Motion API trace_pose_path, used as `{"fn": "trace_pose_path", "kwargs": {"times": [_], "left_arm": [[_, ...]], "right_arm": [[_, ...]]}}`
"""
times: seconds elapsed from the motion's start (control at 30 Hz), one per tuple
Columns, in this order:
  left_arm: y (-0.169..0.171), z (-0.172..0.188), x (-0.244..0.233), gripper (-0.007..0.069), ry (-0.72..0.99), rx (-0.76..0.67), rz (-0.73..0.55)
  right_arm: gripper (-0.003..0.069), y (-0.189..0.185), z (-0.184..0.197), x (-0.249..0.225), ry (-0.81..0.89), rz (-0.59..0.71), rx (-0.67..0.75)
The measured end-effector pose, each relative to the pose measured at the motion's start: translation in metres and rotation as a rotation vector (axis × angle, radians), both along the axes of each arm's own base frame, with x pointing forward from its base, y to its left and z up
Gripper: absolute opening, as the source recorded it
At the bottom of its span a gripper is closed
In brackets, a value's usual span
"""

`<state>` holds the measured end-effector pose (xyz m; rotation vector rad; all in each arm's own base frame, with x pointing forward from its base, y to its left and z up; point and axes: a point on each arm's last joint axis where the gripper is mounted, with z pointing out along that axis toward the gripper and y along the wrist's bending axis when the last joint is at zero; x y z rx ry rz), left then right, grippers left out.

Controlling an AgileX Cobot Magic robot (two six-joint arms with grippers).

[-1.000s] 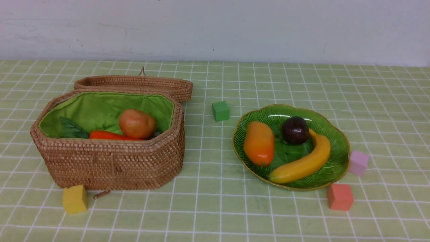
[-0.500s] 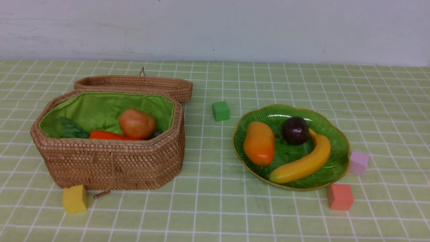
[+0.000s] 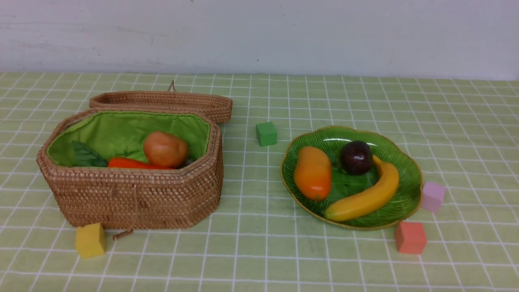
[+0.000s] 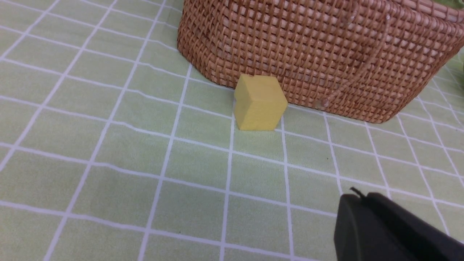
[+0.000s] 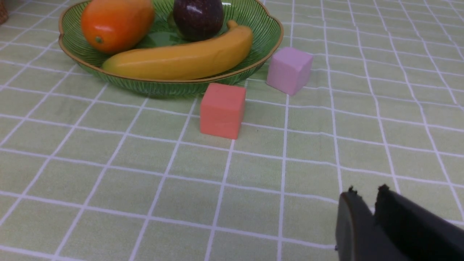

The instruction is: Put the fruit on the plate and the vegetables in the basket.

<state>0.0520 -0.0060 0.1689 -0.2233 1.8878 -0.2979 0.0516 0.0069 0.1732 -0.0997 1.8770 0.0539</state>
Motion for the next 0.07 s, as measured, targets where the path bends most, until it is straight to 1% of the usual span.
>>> {"fn": "trace_pose_path", "kwargs": {"times": [0.07], "left_arm": [[0.0000, 0.0000, 0.0000, 0.0000, 0.000, 0.000, 0.000]], "right_arm": [[0.0098, 0.0000, 0.0000, 0.0000, 0.000, 0.000, 0.000]]}}
